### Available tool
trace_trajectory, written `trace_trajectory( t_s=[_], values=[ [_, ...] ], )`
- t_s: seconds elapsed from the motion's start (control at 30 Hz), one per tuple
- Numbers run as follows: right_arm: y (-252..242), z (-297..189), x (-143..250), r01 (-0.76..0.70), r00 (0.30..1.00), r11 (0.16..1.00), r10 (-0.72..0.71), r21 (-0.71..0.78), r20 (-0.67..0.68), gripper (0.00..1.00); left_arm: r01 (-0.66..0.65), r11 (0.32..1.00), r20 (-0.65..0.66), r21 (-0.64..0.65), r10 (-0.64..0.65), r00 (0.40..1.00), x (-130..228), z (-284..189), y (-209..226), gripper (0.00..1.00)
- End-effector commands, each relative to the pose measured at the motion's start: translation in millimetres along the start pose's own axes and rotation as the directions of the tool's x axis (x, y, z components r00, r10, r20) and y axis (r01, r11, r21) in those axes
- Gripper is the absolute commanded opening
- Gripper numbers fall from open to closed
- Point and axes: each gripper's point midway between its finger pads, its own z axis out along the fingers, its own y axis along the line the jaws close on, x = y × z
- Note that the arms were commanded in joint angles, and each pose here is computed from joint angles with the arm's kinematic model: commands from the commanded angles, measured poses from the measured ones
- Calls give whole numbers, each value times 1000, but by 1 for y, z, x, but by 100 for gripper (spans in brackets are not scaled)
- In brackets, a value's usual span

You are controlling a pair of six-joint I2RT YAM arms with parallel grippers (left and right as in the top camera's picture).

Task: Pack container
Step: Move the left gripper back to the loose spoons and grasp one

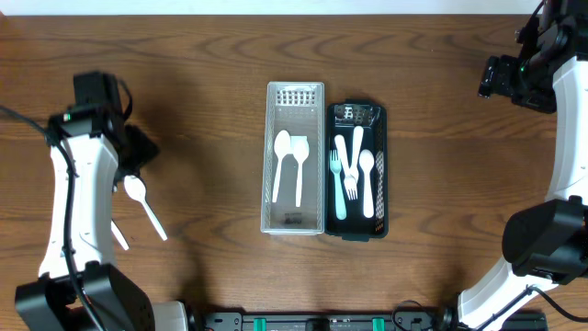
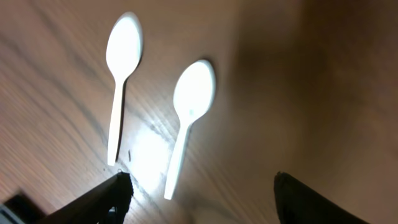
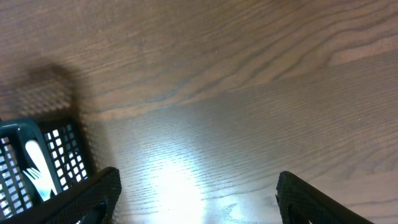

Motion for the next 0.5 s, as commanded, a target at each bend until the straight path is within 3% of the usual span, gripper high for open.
trace_trajectory(
  t_s=[0.0,0.37,0.47],
  values=[
    [-2,3,2,13,1000,1000,-13,-1,-11,83,47,998,-65,-36,-49,997,21,31,17,78],
    [-2,3,6,23,999,1000,-23,1,-28,83,34,999,-67,-36,-37,997,50,84,25,86],
    [-3,3,7,23,999,1000,-23,1,-34,83,-25,1000,-76,8,25,997,52,93,17,86]
  ],
)
